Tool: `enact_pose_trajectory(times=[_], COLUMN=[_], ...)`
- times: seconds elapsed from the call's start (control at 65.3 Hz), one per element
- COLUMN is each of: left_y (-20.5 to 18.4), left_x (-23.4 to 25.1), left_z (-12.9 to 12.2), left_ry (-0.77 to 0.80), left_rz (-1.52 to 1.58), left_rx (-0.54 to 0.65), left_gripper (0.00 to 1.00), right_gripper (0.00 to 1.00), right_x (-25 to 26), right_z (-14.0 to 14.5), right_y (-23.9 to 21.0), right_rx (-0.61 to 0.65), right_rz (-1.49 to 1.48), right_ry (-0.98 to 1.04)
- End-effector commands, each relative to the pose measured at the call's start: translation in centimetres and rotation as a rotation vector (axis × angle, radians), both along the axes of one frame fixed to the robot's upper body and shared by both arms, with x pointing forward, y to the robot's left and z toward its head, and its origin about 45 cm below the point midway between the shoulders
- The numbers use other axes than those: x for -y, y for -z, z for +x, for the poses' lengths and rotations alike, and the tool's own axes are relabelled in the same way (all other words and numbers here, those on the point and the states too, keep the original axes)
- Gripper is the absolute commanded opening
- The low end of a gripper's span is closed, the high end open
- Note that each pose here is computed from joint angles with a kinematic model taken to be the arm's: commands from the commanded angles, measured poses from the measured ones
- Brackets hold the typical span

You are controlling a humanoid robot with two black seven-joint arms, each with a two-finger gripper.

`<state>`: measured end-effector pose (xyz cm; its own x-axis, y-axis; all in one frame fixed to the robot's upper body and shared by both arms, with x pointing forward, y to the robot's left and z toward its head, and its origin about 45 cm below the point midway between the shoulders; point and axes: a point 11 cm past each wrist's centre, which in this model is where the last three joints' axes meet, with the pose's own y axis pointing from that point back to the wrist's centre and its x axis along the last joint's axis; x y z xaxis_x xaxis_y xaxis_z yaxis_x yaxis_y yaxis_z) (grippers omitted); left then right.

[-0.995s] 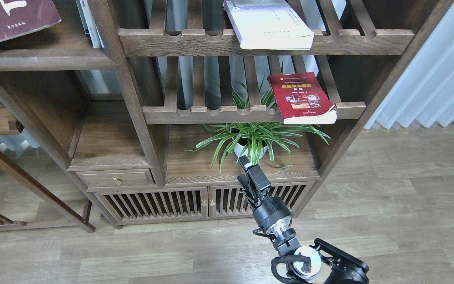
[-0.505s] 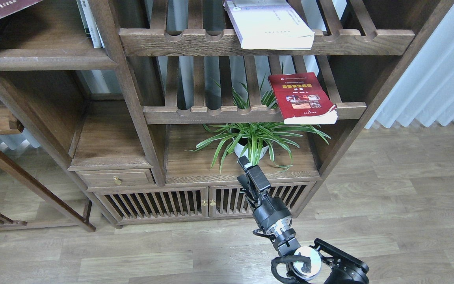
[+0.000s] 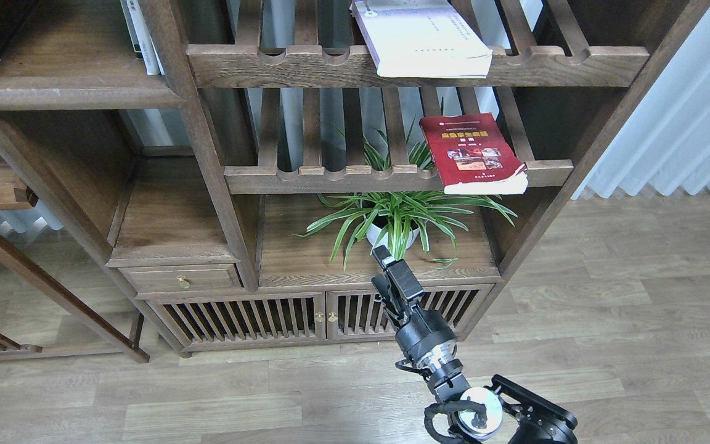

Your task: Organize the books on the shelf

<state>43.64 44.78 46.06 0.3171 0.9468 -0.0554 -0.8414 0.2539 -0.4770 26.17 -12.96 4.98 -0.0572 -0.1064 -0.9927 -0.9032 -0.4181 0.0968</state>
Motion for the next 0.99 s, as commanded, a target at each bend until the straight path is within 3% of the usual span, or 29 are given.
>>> enact_pose_trajectory(times=[0.0, 0.184, 0.612, 0.98], left_y=[1.4, 2.9, 7.3, 8.9], left_x=[0.9, 1.7, 4.3, 6.1], left_z=[0.1, 0.3, 3.3, 4.0], left_ry=[0.01, 0.026, -0.261, -0.264], left_rz=[0.021, 0.013, -0.105, -0.082], left_rx=[0.022, 0.015, -0.078, -0.128], left_gripper=[0.0, 0.0, 0.0, 0.0], right_gripper=[0.98, 0.98, 0.98, 0.98], right_x=[0.0, 0.1, 0.3, 0.5], right_z=[-0.3, -0.9, -1.7, -2.9], right_y=[0.2, 0.6, 1.2, 2.0], right_rx=[-0.006, -0.021, -0.042, -0.072], right_rz=[-0.001, 0.001, 0.001, -0.001], right_ry=[-0.003, 0.004, 0.01, 0.018])
